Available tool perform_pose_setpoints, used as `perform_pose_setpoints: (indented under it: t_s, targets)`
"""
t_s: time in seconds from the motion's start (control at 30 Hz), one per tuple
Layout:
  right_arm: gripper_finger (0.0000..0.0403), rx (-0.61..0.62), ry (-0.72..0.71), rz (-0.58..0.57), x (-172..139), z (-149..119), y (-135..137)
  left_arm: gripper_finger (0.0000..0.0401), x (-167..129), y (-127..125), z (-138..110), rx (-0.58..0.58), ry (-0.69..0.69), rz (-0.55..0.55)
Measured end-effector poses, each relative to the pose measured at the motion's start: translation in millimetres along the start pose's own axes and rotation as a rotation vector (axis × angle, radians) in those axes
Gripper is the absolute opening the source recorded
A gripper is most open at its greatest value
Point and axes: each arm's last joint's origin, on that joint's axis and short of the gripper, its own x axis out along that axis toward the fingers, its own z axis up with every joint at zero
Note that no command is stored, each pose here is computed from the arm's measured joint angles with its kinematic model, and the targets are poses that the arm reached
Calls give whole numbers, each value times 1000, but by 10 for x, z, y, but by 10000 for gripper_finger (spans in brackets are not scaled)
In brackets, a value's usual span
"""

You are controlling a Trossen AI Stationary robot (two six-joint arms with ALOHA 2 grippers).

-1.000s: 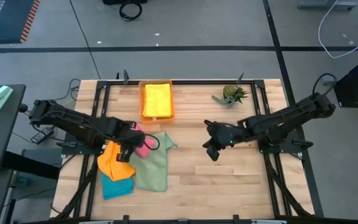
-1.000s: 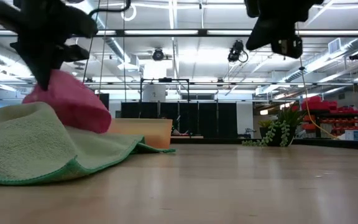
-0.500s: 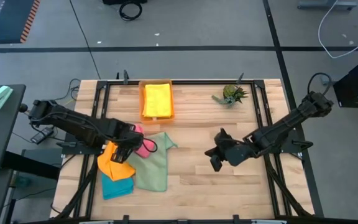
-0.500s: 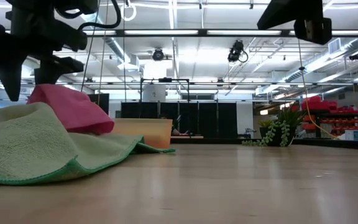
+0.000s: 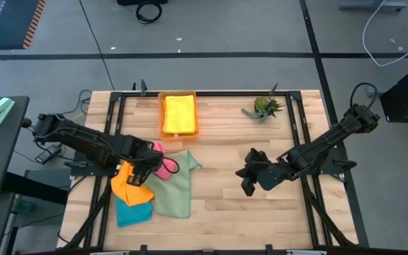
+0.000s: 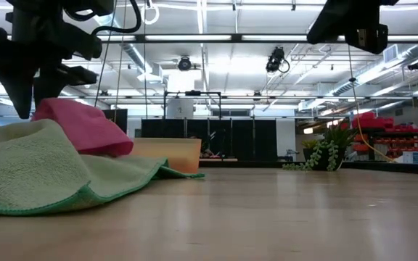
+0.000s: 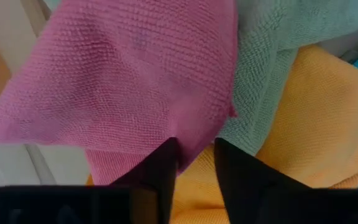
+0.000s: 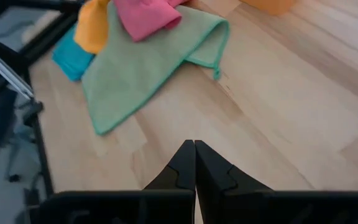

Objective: Fold microfiber towels
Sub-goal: Fold the pink microfiber cloth

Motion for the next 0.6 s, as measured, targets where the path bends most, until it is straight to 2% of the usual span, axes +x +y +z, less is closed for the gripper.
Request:
perform_pose_setpoints:
  t_s: [0.2,0.33,0.43,0.6]
  targets:
    - [6,-91,30,-48,0,-28,-54,15,-48,0,-35,-47,50,0]
    - [6,-135,53,-82,-4,-48,-92,9,-334,44,79,-144,-9,7]
    - [6,-159,84,-82,-32,-53,-117,6,-768,95,256,-216,-171,4]
    - [6,-161,122,10,-232,23,-156,4,-1651,191,556,-335,-662,36]
